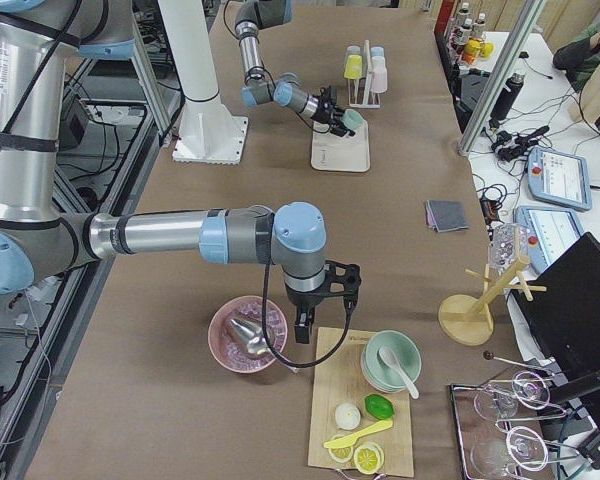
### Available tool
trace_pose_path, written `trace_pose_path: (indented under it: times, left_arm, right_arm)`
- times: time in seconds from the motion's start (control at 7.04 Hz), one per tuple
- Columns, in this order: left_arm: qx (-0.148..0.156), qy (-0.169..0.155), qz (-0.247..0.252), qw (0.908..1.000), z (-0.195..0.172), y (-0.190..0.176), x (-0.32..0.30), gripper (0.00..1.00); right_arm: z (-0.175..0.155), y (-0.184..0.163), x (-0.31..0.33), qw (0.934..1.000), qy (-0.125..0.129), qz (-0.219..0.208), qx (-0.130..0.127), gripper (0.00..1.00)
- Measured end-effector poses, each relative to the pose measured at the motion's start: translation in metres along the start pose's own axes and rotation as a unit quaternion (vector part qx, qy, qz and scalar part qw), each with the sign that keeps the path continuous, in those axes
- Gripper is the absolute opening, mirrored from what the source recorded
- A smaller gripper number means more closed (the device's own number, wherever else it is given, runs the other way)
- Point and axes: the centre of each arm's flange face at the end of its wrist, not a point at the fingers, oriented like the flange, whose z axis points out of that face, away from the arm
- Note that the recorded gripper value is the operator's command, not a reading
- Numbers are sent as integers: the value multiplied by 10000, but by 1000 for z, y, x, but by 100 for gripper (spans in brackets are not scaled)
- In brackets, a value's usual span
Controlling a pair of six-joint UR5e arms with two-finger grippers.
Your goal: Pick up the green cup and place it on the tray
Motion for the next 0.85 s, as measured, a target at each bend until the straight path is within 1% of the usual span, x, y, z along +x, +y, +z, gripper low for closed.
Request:
trace_pose_path:
  times: [0.28, 0.57, 0.85]
  left_arm:
    - [42, -78, -32, 10000, 6, 12, 7, 19]
    - [48, -121, -3, 9999, 9, 18, 10, 19]
    - [128, -164, 28, 9998, 11, 19, 14, 19]
  right_arm:
    - [3, -19, -24, 9999, -15, 126, -10, 100]
    - [9, -23, -31, 9999, -9, 100, -68, 100]
    - [13, -23, -31, 9999, -7, 104, -106, 100]
